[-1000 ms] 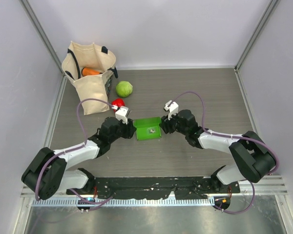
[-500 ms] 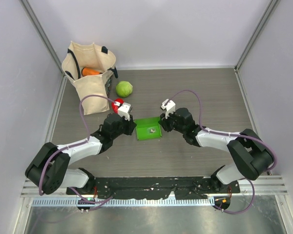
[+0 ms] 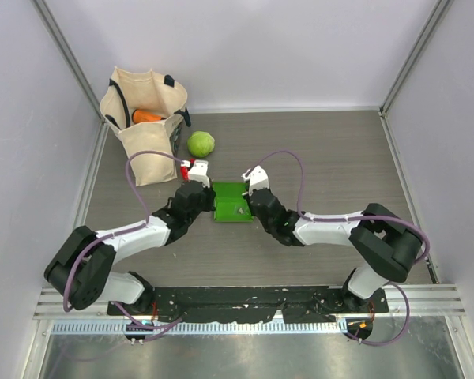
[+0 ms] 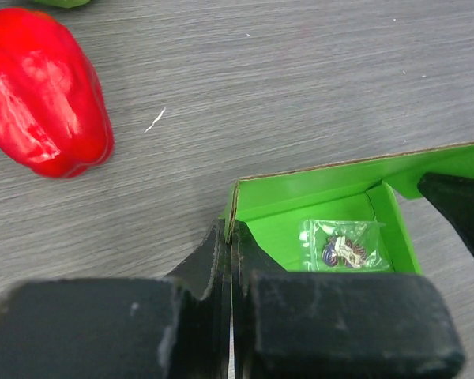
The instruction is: Fold the paper box
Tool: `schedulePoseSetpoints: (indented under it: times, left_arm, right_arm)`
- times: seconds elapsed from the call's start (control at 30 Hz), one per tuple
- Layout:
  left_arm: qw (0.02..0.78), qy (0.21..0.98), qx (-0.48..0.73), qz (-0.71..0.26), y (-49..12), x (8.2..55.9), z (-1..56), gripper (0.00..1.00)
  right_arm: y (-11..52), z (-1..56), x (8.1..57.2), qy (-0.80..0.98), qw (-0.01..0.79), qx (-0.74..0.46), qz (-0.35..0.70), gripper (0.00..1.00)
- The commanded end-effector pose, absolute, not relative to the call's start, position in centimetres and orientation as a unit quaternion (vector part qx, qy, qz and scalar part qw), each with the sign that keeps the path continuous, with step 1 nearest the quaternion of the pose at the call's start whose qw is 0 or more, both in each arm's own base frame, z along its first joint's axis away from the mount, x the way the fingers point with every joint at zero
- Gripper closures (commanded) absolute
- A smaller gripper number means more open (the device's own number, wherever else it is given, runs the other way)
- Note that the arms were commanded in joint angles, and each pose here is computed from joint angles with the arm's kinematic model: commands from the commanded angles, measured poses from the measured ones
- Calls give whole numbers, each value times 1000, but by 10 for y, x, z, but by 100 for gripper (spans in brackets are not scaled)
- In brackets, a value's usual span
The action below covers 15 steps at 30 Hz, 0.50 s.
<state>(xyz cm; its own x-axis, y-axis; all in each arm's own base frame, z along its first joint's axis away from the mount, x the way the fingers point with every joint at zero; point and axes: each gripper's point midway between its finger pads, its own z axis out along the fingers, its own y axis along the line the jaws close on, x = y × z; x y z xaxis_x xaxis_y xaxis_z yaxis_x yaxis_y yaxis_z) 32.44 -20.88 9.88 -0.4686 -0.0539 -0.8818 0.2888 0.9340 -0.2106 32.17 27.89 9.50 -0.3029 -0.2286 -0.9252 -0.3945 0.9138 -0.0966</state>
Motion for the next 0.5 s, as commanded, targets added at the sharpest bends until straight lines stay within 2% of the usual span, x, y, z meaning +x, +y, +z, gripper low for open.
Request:
schedulePoseSetpoints:
  times: [0.0, 0.47]
  left_arm:
    - [564, 814, 8, -143, -214, 342, 124, 100]
    - [577, 809, -16, -107, -221, 323, 99, 100]
  right_arm:
    - [264, 124, 339, 783, 619, -55, 22, 99]
    - [257, 101, 327, 780, 626, 14, 7, 99]
